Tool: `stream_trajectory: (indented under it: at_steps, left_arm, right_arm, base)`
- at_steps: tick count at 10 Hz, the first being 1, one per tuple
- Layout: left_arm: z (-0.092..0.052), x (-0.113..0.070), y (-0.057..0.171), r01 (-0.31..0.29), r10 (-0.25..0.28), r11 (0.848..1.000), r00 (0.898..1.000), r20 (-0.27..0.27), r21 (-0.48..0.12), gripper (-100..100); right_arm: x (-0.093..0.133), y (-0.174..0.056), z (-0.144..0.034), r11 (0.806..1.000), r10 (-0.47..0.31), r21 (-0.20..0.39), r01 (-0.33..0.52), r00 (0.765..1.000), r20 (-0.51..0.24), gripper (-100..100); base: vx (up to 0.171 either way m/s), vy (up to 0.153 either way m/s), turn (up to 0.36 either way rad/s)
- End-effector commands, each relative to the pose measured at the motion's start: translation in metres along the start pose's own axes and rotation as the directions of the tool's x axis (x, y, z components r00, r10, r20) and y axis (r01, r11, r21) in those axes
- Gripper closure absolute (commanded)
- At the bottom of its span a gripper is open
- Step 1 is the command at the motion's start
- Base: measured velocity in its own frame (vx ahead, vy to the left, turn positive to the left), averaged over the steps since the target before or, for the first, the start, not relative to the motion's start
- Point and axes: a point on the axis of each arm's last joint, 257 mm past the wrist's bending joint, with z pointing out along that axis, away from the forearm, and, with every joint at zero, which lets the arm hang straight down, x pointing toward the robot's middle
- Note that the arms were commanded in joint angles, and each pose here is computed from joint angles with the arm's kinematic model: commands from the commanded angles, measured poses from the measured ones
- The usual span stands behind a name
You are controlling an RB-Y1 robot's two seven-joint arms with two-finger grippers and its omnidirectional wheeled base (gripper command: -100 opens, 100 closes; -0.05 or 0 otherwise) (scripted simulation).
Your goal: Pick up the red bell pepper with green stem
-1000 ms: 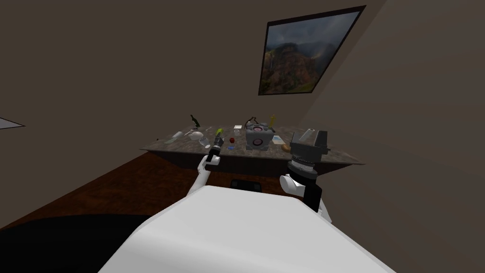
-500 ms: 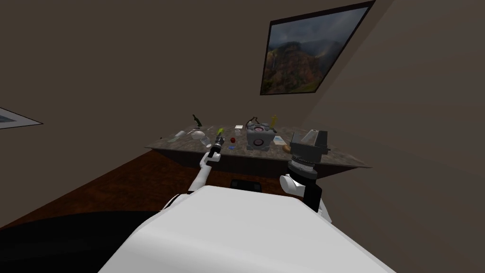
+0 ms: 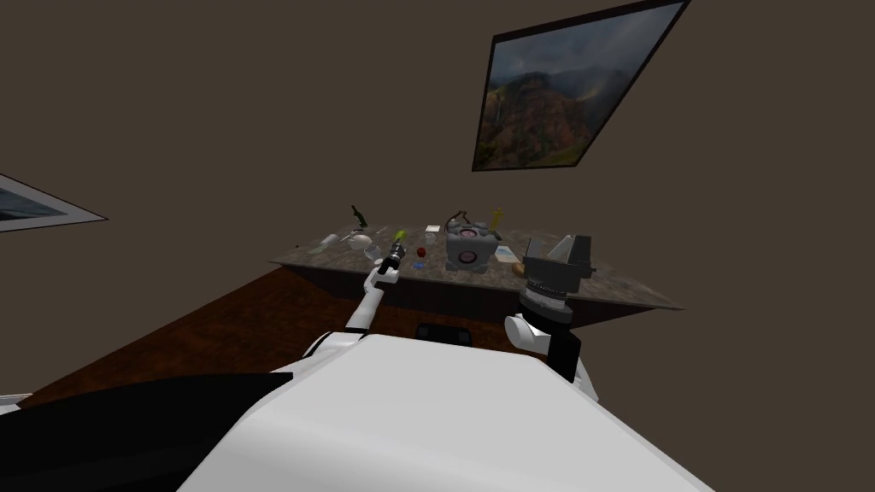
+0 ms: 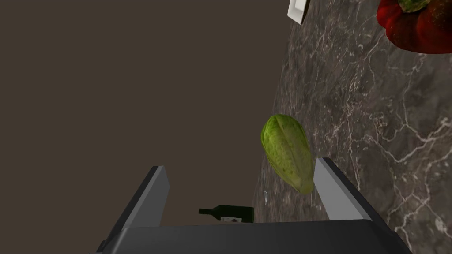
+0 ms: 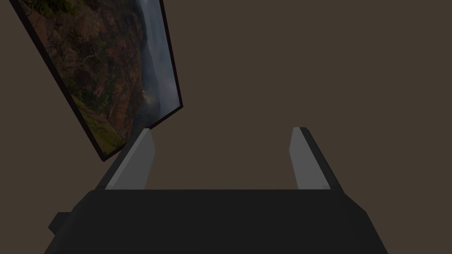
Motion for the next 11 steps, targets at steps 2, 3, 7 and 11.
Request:
stream_trajectory:
  at_steps: [2, 3, 7, 11]
  left_arm:
    - [0.015, -0.007, 0.015, 0.030, -0.028, 0.997, 0.999, 0.030, -0.070, -100]
    - [0.024, -0.009, 0.015, 0.056, -0.052, 0.994, 0.998, 0.044, -0.096, -100]
    - [0.038, -0.015, 0.032, 0.090, -0.077, 0.981, 0.994, 0.082, -0.171, -100]
    - [0.056, -0.016, 0.048, 0.161, -0.128, 0.951, 0.982, 0.136, -0.265, -100]
  right_arm:
    - [0.000, 0.000, 0.000, 1.000, 0.000, 0.000, 0.000, 1.000, 0.000, 0]
    - [0.000, 0.000, 0.000, 1.000, 0.000, 0.000, 0.000, 1.000, 0.000, 0]
    - [0.000, 0.000, 0.000, 1.000, 0.000, 0.000, 0.000, 1.000, 0.000, 0]
    - [0.000, 0.000, 0.000, 1.000, 0.000, 0.000, 0.000, 1.000, 0.000, 0]
  base:
    - [0.001, -0.021, 0.050]
    - [0.006, -0.024, 0.055]
    - [0.003, -0.022, 0.036]
    - [0.003, -0.024, 0.043]
